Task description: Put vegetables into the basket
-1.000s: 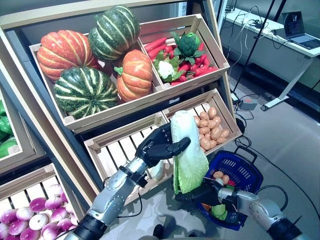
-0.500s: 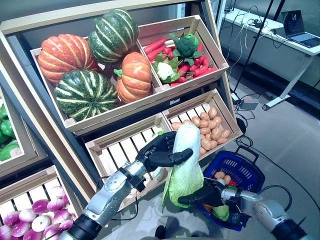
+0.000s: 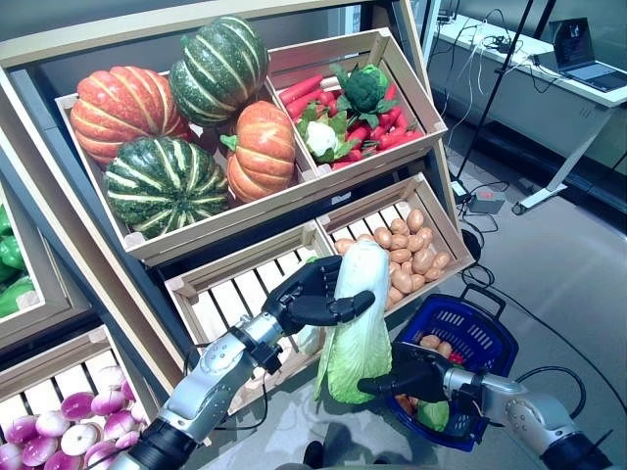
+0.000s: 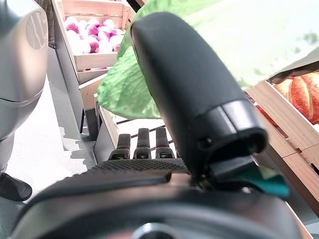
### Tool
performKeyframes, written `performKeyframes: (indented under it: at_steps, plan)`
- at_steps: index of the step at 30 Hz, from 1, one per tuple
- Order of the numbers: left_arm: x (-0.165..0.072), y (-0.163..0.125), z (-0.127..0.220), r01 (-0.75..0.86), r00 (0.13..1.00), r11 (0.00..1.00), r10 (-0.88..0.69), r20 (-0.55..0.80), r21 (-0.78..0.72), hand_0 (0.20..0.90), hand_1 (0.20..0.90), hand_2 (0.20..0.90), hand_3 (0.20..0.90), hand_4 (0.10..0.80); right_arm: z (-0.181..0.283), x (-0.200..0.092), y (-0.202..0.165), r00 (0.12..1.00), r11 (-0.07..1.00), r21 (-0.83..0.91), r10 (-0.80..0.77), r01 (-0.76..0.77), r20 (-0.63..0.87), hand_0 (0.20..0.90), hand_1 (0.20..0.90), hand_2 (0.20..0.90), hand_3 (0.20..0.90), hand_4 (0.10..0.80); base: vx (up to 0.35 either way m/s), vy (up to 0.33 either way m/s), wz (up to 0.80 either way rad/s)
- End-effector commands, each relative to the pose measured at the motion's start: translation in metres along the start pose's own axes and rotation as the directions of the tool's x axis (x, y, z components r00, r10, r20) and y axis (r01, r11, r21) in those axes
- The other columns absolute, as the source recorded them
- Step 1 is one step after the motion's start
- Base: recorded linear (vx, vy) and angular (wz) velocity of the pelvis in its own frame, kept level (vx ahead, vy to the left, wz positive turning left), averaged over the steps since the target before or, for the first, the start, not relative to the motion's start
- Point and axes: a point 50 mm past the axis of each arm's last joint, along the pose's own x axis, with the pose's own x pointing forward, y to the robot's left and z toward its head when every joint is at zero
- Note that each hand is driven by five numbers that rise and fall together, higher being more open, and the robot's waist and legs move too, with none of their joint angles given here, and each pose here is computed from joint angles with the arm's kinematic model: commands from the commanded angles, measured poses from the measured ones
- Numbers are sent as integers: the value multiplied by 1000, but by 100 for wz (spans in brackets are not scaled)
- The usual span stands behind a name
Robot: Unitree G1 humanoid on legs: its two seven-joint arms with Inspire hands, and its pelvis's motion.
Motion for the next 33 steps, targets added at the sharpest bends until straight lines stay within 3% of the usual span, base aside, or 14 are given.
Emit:
performKeyframes:
  at_steps: [1, 11, 23, 24, 25, 26, 33]
  plan:
    - [10, -3, 39, 56, 963, 998, -53, 263, -6, 300, 300, 300, 300, 400, 43, 6, 25, 950, 984, -55, 179, -170, 256, 300, 300, 300, 300, 400, 0, 0, 0]
    - [19, -20, 29, 151, 952, 976, -100, 290, -157, 300, 300, 300, 300, 400, 48, 18, 38, 911, 972, 1, 219, -235, 349, 300, 300, 300, 300, 400, 0, 0, 0]
    - [23, -27, 24, 169, 956, 967, -113, 271, -190, 300, 300, 300, 300, 400, 54, 22, 46, 876, 962, 23, 239, -274, 419, 300, 300, 300, 300, 400, 0, -1, -1]
    - [22, -27, 23, 164, 958, 968, -109, 267, -190, 406, 406, 406, 406, 471, 54, 22, 46, 875, 962, 23, 238, -273, 422, 300, 300, 300, 300, 400, 4, -1, -4]
    - [22, -27, 23, 163, 958, 969, -109, 265, -188, 759, 759, 759, 759, 706, 54, 21, 45, 873, 962, 23, 236, -271, 426, 300, 300, 300, 300, 400, 0, 0, 0]
    - [22, -26, 23, 164, 958, 970, -113, 264, -179, 900, 900, 900, 900, 800, 55, 21, 45, 872, 964, 22, 231, -266, 432, 300, 300, 300, 300, 400, 0, 0, 0]
    - [20, -25, 25, 167, 956, 973, -121, 268, -156, 900, 900, 900, 900, 800, 58, 15, 40, 865, 972, 4, 206, -233, 457, 300, 300, 300, 300, 400, 0, 0, 0]
